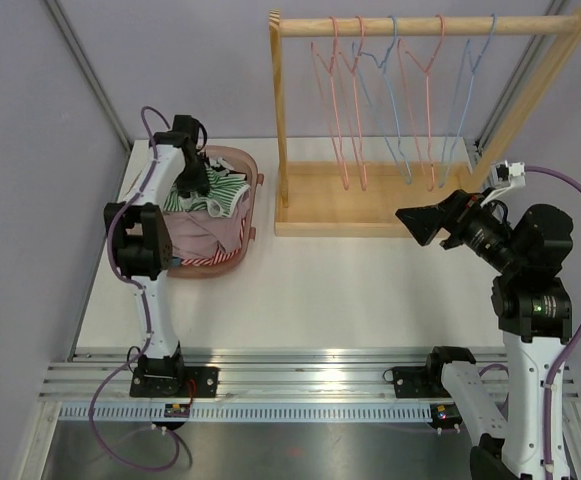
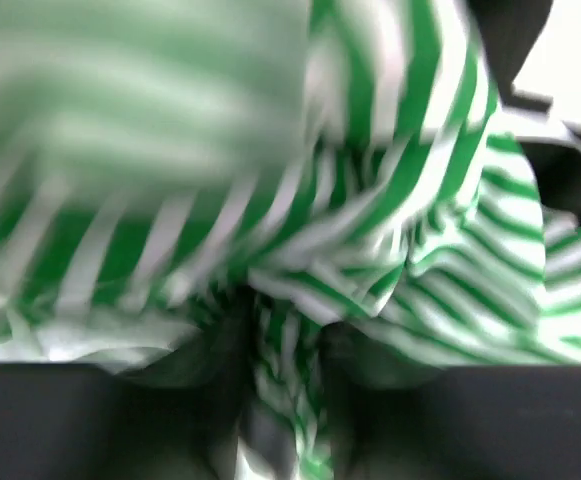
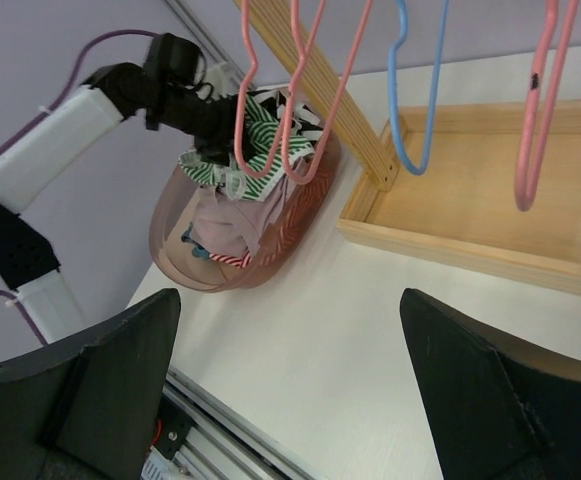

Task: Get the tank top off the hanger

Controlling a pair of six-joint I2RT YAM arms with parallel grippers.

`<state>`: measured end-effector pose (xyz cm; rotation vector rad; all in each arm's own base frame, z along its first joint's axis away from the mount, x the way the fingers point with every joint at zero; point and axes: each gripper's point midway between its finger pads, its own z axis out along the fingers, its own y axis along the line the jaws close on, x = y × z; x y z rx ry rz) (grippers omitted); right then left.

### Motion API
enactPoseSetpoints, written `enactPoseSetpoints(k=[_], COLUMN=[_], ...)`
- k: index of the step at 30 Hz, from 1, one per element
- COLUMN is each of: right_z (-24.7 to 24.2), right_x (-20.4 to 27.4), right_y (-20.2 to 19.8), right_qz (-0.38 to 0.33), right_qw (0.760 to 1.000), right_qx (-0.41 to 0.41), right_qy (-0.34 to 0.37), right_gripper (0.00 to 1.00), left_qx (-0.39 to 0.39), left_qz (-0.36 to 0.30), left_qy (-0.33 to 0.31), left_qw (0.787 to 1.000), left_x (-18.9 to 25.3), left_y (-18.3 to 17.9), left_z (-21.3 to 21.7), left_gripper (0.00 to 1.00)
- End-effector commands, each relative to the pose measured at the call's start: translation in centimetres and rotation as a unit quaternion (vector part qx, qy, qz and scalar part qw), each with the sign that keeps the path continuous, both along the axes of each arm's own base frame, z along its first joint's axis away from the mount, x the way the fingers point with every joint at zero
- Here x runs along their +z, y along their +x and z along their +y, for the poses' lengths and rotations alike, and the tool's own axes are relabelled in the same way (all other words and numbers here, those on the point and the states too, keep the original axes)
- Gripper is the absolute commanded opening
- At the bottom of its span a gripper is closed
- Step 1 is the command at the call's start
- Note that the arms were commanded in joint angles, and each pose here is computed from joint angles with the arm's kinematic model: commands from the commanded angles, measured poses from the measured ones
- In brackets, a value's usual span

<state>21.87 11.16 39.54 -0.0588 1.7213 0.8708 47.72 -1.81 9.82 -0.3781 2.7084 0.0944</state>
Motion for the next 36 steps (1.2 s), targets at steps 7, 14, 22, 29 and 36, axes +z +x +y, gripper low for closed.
enactPoseSetpoints(k=[7, 14, 22, 29, 36], right_z=[-2.4, -3.8, -6.3, -7.7, -8.4], right_x=[0.1, -1.9, -3.1, -3.1, -4.4], right_y=[1.2, 1.7, 0.9, -1.5, -4.0], right_qz=[0.019, 0.047, 0.079, 0.074, 0.042], right_qw=[0.995, 0.985, 0.963, 0.955, 0.953], right_qx=[-0.073, -0.121, -0.172, -0.19, -0.204], right_qy=[-0.062, -0.116, -0.191, -0.216, -0.222], right_gripper=[1.0, 1.0, 1.0, 0.99, 0.99], left_qx=[0.01, -0.029, -0.022, -0.014, -0.04], left_qz=[-0.178, -0.298, -0.345, -0.353, -0.363], left_qy=[-0.051, -0.031, 0.018, 0.041, 0.016], left_qw=[0.983, 0.954, 0.938, 0.935, 0.931], left_x=[15.5, 25.4, 25.0, 23.5, 22.4], left_y=[-1.9, -8.9, -17.9, -25.3, -30.6], left_z=[0.6, -0.2, 0.7, 2.3, 2.1], left_gripper=[0.85, 0.99, 0.99, 0.99, 0.99])
